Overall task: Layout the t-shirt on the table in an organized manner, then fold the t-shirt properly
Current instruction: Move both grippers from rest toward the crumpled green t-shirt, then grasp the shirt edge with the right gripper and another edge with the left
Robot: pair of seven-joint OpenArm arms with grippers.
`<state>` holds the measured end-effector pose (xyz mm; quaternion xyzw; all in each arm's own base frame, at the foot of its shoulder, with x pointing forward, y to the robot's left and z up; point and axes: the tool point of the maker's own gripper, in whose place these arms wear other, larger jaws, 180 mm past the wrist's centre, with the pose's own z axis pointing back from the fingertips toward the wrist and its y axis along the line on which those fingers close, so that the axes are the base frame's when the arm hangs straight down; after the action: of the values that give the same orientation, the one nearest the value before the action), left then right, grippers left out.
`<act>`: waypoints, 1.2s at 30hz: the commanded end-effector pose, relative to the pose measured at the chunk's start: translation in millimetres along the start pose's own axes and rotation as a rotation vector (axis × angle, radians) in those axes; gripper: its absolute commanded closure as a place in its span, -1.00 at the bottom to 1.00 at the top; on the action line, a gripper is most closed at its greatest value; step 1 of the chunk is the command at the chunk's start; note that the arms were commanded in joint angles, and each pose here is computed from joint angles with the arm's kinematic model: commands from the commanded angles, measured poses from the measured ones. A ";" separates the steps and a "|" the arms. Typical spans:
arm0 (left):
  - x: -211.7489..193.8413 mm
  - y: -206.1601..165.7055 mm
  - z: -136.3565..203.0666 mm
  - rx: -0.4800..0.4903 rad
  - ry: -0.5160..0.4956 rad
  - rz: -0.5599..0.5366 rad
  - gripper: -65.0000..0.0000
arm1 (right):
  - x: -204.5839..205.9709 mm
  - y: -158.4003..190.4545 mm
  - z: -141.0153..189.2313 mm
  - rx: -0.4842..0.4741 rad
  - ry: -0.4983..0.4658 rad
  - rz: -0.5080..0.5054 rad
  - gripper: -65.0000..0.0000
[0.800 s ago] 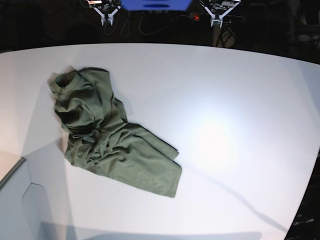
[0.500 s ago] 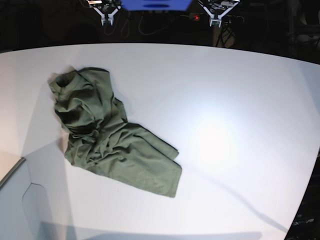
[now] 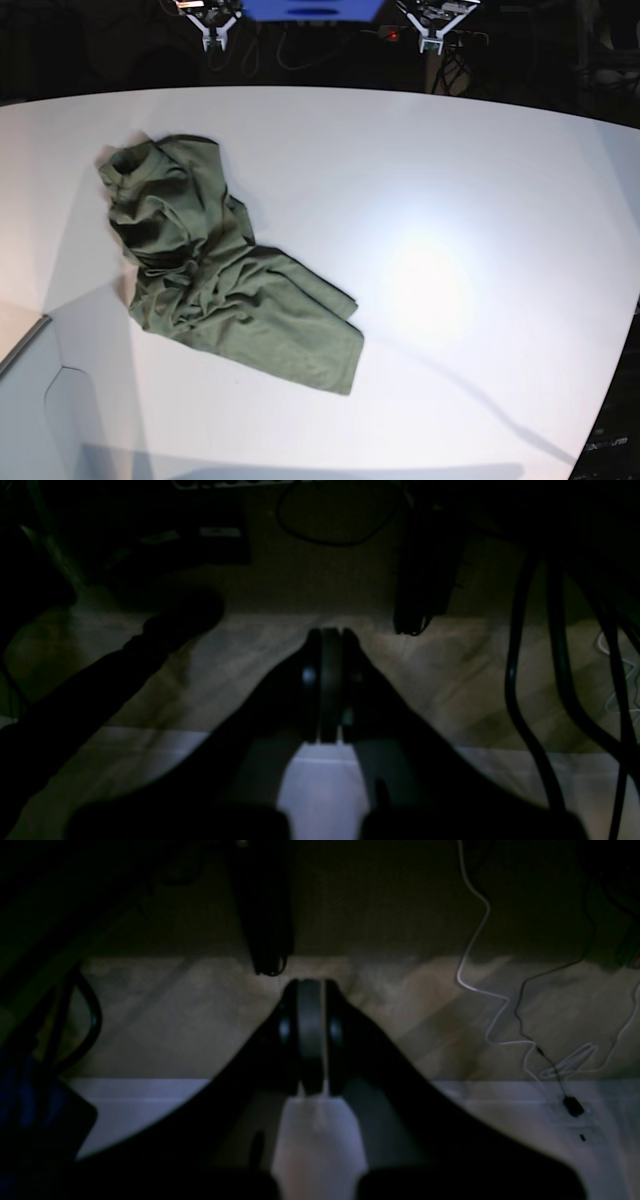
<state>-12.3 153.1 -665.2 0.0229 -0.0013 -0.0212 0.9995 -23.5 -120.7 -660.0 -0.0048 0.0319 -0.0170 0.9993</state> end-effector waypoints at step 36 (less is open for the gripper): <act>160.6 49.2 268.6 0.093 -0.867 -0.011 1.00 | 132.7 -39.6 260.4 -0.071 -0.903 0.122 1.00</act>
<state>138.6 180.6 -407.4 0.0508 -0.3954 -0.0329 0.9165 116.5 -161.7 -418.5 -0.0422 -0.3842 0.0426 0.9213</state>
